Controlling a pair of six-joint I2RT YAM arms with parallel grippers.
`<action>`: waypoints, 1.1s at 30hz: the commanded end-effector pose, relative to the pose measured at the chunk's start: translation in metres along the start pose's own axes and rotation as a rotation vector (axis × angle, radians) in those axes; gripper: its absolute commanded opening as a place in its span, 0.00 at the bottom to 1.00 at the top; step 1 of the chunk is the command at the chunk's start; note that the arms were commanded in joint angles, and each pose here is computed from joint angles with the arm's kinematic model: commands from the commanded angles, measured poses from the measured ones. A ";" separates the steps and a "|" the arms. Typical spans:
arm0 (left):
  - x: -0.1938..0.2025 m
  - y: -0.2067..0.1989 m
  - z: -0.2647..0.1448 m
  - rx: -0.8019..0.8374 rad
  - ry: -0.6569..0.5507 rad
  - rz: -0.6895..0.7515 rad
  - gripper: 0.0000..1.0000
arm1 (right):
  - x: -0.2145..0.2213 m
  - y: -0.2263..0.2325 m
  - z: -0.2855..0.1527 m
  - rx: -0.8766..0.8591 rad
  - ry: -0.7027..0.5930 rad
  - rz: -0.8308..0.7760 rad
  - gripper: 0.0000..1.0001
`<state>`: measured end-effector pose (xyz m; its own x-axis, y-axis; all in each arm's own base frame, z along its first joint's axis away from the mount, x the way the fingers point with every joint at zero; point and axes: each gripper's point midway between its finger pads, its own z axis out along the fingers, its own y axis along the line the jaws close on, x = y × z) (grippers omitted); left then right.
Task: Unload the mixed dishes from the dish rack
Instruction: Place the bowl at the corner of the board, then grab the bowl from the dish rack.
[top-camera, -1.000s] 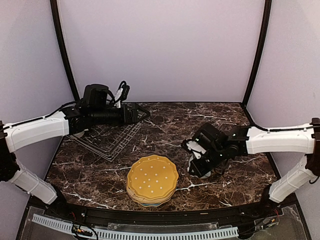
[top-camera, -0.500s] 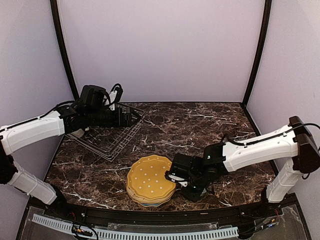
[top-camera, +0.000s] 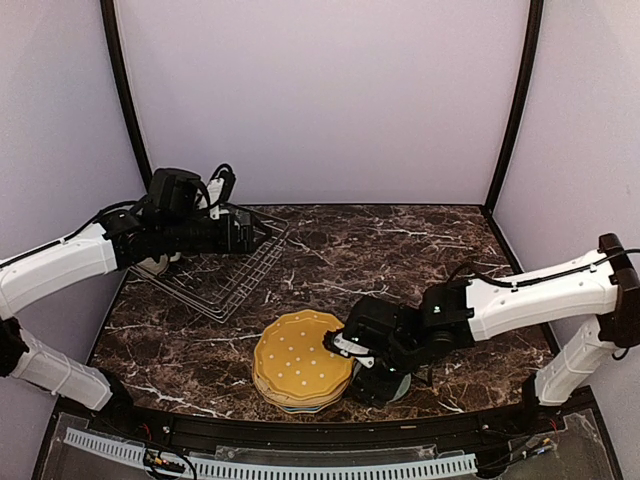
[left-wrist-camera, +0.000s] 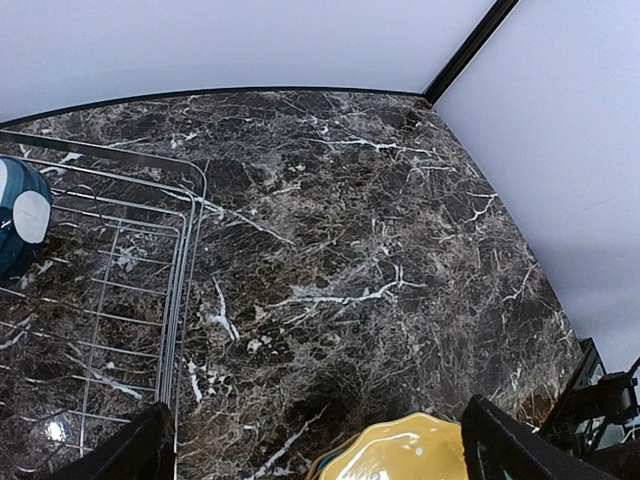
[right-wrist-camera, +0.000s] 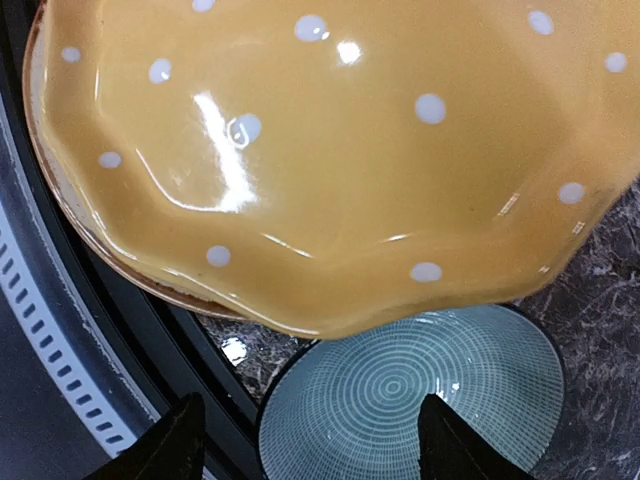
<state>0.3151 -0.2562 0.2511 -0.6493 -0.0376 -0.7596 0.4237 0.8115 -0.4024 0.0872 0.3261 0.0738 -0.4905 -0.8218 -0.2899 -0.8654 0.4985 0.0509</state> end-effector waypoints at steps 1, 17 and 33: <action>0.006 0.015 -0.010 -0.071 0.017 0.035 0.99 | -0.028 -0.009 -0.029 0.035 -0.170 0.016 0.78; 0.014 0.085 -0.019 -0.235 0.102 -0.072 0.99 | -0.093 -0.114 -0.094 -0.055 -0.699 0.428 0.99; -0.008 0.200 -0.039 -0.649 0.314 -0.073 0.99 | -0.094 -0.133 -0.075 -0.014 -0.637 0.447 0.99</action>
<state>0.3867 -0.1014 0.2096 -0.7835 -0.0450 -0.6198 0.0198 0.9951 -0.0973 0.2350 0.3118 0.1544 -0.6636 -0.2503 -0.7050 -0.5928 0.7508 0.2915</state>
